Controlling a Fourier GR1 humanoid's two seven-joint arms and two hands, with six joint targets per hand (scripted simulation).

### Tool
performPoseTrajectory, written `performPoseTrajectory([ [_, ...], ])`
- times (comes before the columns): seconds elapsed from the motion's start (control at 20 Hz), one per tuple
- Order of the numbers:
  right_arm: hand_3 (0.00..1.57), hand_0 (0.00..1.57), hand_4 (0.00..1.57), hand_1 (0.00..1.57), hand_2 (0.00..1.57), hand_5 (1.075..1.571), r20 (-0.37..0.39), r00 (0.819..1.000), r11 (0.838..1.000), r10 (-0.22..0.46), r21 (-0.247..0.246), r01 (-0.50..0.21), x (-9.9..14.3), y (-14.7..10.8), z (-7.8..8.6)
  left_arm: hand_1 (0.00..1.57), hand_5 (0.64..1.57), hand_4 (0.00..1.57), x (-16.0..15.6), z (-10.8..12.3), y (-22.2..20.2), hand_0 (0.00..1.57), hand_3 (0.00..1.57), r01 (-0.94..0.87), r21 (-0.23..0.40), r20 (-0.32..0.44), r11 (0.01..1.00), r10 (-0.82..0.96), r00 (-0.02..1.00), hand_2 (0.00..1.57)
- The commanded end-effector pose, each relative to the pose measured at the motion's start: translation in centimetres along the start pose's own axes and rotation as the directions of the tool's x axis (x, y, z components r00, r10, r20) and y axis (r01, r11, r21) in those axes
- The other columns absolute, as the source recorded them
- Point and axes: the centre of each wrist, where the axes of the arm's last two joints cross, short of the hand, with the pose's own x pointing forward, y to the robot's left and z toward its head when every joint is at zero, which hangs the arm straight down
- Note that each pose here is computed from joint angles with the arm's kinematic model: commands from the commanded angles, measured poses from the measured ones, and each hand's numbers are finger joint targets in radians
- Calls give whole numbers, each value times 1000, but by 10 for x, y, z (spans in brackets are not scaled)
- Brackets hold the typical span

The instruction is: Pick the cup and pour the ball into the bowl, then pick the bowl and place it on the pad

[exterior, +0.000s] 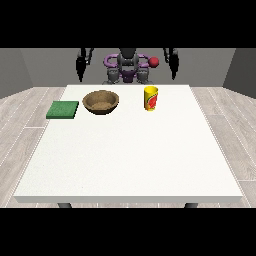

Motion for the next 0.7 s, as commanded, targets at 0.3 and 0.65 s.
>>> performPoseTrajectory([
  [0.3,0,0,0,0,0,1569,8,997,997,-71,34,70,34,-49,0,0,1557,0,58,-18,11,0,0,-172,21,60,985,171,984,0],
  [0.65,0,0,0,0,0,1570,95,990,994,-103,56,98,54,-90,9,0,1547,0,43,-4,39,0,0,-154,72,146,985,142,979,0],
])
